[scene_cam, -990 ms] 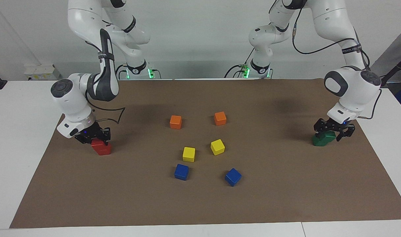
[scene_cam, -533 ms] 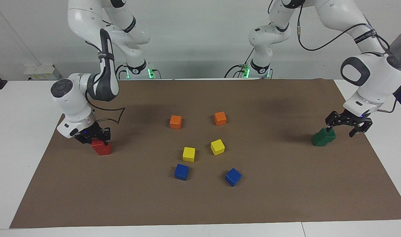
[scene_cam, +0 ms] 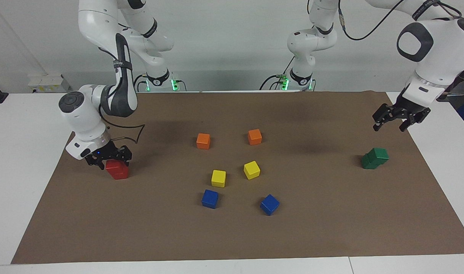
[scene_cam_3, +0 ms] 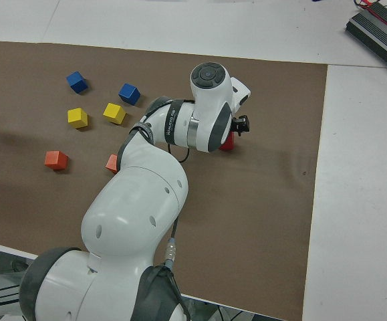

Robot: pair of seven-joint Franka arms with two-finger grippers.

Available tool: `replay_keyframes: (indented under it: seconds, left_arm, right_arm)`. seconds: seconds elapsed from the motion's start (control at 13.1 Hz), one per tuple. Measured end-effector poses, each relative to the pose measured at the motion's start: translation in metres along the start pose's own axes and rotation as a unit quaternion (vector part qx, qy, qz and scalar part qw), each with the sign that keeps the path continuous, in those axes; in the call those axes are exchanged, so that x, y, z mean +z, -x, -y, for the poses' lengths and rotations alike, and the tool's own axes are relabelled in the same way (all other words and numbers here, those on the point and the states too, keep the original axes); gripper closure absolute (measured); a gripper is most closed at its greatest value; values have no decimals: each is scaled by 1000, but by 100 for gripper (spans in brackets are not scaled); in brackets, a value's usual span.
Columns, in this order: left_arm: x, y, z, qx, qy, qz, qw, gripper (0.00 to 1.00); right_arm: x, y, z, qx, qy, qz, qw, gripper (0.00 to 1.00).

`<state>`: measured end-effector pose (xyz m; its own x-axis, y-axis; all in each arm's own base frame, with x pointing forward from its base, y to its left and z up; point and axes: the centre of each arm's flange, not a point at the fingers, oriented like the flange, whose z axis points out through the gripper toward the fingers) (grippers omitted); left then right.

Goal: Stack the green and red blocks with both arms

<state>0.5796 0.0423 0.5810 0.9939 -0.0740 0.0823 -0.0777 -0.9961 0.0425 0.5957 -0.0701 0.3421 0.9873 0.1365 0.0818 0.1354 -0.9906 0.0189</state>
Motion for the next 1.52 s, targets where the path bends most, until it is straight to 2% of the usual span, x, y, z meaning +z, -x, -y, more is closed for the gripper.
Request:
replay_keyframes:
  seconds: [0.15, 0.3, 0.53, 0.69, 0.84, 0.99, 1.37, 1.52]
  left_arm:
    - [-17, 14, -4, -29, 1, 16, 999, 0]
    - [-28, 22, -8, -61, 1, 24, 998, 0]
    - [-36, 36, -12, -72, 2, 49, 996, 0]
    - [-41, 42, -14, -74, 2, 56, 996, 0]
    - [-40, 46, -21, -70, 2, 61, 996, 0]
    - [-34, 46, -31, -62, 3, 67, 996, 0]
    - [-34, 46, -44, -51, 3, 66, 997, 0]
    - [-35, 46, -47, -45, -9, 64, 997, 0]
  right_arm:
    - [-10, -5, -1, -1, 1, -6, 1000, 0]
    - [-40, -10, 4, 1, -4, 7, 1000, 0]
    - [-133, -12, 32, 1, -11, 17, 1000, 0]
    - [-193, 6, 44, 1, -11, 12, 1000, 0]
    - [-235, 29, 54, -4, -11, 9, 1000, 0]
    - [-251, 36, 55, -4, -11, 10, 1000, 0]
    - [-262, 37, 55, 18, -16, 41, 999, 0]
    - [-264, 34, 54, 18, -16, 39, 999, 0]
